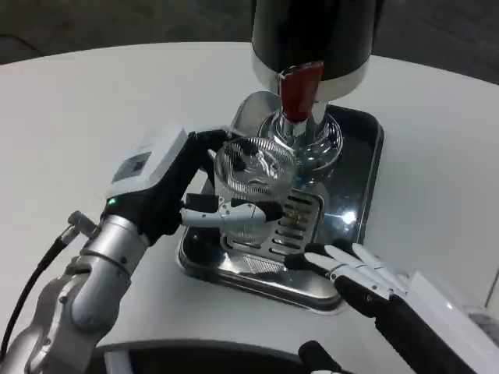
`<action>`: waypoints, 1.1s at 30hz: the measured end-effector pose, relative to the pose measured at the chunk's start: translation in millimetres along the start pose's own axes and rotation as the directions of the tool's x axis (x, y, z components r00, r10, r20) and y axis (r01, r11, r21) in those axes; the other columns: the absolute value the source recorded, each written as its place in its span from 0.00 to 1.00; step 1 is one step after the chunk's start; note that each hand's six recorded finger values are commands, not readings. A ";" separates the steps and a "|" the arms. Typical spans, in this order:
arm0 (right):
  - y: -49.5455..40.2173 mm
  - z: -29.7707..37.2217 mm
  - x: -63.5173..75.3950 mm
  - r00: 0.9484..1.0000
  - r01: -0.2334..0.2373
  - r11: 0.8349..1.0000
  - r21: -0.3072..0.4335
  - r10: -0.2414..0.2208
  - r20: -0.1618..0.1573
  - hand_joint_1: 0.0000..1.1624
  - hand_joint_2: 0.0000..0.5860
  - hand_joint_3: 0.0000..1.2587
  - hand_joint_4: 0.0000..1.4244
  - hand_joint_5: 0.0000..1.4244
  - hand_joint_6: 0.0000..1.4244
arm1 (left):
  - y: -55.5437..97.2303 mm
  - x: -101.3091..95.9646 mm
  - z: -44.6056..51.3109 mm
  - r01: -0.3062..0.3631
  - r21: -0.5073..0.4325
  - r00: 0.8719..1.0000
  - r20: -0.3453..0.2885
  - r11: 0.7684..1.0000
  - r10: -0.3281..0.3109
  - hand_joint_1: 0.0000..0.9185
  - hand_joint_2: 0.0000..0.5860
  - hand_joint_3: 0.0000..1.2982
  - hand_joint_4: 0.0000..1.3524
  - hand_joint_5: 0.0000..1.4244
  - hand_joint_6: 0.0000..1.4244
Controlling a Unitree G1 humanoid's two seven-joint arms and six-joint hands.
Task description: Grasp the cup under the faucet to collect the drink, then remove the cup.
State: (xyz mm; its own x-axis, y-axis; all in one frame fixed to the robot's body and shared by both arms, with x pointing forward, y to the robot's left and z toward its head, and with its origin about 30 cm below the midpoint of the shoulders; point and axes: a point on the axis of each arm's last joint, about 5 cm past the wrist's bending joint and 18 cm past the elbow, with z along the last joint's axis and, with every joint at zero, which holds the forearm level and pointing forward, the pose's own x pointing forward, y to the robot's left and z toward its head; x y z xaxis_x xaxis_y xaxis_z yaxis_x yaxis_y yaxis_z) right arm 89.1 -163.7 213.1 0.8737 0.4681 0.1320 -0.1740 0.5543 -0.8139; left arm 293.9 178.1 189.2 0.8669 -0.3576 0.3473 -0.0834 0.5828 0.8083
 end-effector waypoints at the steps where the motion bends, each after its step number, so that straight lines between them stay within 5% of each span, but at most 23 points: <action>1: 0.0 0.0 0.0 1.000 0.000 1.000 0.000 0.000 -0.001 0.45 0.81 0.13 0.05 0.00 0.00 | -0.5 0.1 0.3 -0.001 -0.001 1.000 0.000 1.000 0.001 0.58 0.19 0.56 0.59 0.55 0.36; 33: -1.0 -2.0 -1.3 1.000 0.005 1.000 0.022 -0.004 -0.022 0.44 0.82 0.14 0.06 0.00 0.00 | -11.3 6.9 11.3 0.034 -0.007 0.998 0.046 0.999 -0.034 0.57 0.19 0.56 0.58 0.53 0.36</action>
State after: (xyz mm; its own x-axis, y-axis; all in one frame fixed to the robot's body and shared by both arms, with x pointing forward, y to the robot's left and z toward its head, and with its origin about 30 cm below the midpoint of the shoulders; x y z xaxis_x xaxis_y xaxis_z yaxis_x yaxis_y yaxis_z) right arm 89.0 -166.3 212.6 0.8841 0.4507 0.1233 -0.1798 0.5718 -0.8005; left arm 295.2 160.8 187.9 0.8457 -0.4104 0.3411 -0.0502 0.5751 0.8165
